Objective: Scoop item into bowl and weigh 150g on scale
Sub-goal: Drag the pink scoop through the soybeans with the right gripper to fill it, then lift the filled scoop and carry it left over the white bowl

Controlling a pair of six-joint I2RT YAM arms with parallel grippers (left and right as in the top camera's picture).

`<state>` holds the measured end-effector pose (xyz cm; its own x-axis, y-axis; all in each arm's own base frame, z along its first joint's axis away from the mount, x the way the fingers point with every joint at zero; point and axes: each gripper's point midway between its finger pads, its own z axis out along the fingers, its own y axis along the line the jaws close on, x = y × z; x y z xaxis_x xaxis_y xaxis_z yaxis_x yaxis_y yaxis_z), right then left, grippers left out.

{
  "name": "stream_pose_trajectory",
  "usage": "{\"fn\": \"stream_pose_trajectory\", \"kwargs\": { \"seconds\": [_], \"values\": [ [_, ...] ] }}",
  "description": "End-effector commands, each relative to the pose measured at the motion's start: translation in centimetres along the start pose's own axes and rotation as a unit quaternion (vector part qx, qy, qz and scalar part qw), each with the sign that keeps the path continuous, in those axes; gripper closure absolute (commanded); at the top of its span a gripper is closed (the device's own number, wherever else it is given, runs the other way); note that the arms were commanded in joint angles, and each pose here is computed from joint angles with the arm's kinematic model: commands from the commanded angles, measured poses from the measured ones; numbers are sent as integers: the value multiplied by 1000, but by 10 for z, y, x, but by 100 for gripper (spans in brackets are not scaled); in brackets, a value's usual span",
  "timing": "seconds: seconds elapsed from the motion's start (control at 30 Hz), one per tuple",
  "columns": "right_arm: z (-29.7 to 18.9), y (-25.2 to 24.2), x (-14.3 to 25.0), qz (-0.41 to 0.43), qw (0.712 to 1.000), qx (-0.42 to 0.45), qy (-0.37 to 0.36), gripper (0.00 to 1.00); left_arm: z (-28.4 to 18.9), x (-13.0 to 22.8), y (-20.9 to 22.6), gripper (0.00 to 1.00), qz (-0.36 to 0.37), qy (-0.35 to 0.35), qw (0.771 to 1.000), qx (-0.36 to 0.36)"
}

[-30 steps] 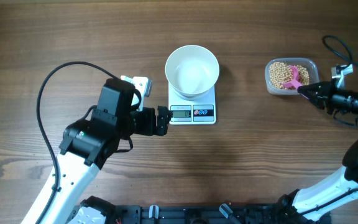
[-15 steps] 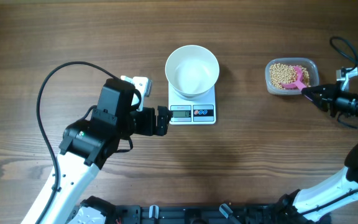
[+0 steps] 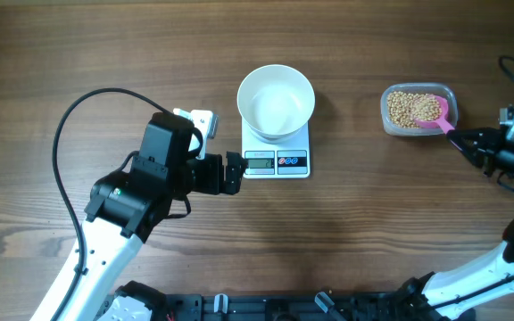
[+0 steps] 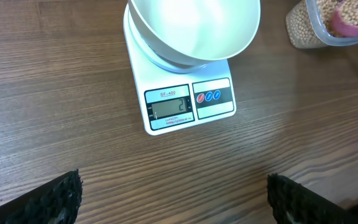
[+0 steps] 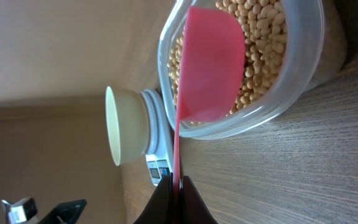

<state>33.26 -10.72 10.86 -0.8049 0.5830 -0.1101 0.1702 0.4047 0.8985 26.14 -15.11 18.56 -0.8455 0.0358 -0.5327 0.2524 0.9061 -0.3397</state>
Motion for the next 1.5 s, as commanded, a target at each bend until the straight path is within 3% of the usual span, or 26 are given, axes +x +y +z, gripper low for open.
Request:
{"fn": "stream_pose_trajectory", "kwargs": {
  "seconds": [0.0, 0.6, 1.47],
  "values": [
    [1, 8, 1, -7, 999, -41, -7, 96, -1, -1, -4, 0, 7, -2, 1000, 8],
    [-2, 30, 6, -17, 995, -95, -14, 96, -1, -1, -4, 0, 7, -2, 1000, 8],
    [50, 110, 70, -67, 976, -180, 100, 96, -1, -1, -4, 0, 7, -2, 1000, 8]
  ]
}}
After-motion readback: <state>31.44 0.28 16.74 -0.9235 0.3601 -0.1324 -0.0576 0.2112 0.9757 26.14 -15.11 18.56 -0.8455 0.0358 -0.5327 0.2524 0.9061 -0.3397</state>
